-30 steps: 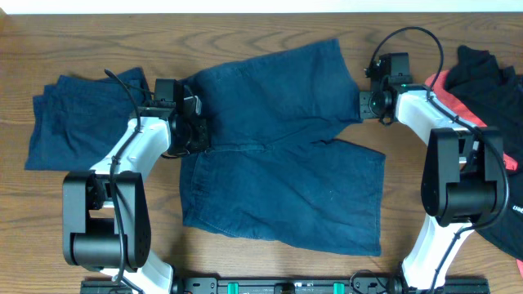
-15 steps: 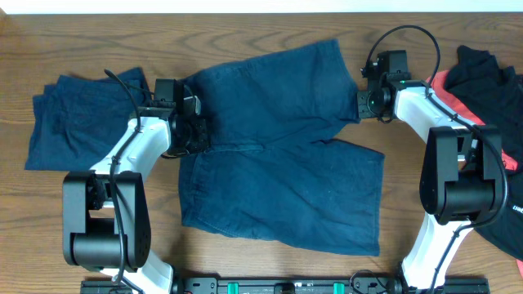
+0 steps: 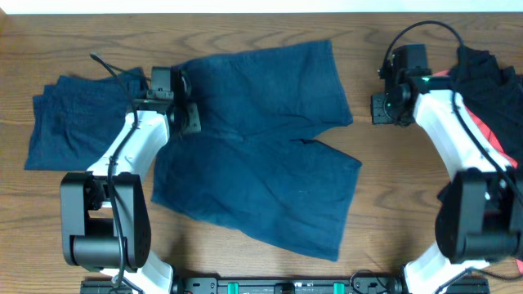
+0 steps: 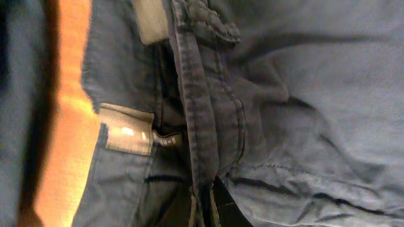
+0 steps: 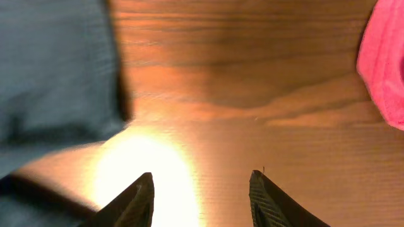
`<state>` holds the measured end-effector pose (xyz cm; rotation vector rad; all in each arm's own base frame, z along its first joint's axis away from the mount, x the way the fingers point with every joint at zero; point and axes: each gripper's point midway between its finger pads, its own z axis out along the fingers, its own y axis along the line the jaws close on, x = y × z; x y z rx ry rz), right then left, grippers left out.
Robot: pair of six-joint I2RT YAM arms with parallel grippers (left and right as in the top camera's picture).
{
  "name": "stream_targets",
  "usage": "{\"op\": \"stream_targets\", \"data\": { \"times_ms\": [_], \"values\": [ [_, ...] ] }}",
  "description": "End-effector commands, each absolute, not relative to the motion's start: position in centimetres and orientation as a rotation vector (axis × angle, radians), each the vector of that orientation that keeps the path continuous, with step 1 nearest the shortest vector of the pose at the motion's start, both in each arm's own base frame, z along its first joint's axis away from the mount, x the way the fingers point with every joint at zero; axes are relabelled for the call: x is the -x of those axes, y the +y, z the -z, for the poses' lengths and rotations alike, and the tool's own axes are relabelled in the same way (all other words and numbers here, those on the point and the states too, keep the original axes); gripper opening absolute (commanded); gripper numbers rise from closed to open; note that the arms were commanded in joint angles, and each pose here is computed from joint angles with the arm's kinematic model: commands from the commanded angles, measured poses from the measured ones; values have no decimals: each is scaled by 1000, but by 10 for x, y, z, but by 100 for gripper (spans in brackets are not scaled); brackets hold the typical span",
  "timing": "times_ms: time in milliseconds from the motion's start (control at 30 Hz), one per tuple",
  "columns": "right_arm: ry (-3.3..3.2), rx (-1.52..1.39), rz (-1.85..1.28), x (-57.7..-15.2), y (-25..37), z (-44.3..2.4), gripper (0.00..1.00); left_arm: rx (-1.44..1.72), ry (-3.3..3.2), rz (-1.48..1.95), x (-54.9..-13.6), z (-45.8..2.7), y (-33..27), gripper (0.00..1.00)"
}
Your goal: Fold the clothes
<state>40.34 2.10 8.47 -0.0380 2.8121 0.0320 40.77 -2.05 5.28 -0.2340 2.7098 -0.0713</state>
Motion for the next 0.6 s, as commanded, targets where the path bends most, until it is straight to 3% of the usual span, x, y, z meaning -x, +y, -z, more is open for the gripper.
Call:
{"op": "stream_targets", "data": {
  "times_ms": [0,133,200,333,567],
  "values": [
    [2797,205,-378,-393,69,-93,48,251,2653,35,-417,-71,-14,7],
    [2784,280,-439,-394,91,-88,54,258,2716,23,-403,-65,-12,50],
    [2769,307,-443,-400,100,-82,60,261,2771,12,-391,-59,-12,61],
    [2766,228,-391,-417,102,-63,62,281,2892,-10,-362,-51,-11,68],
    [2808,137,-364,-428,99,-25,61,302,3040,-43,-325,-45,-9,69]
  ]
}}
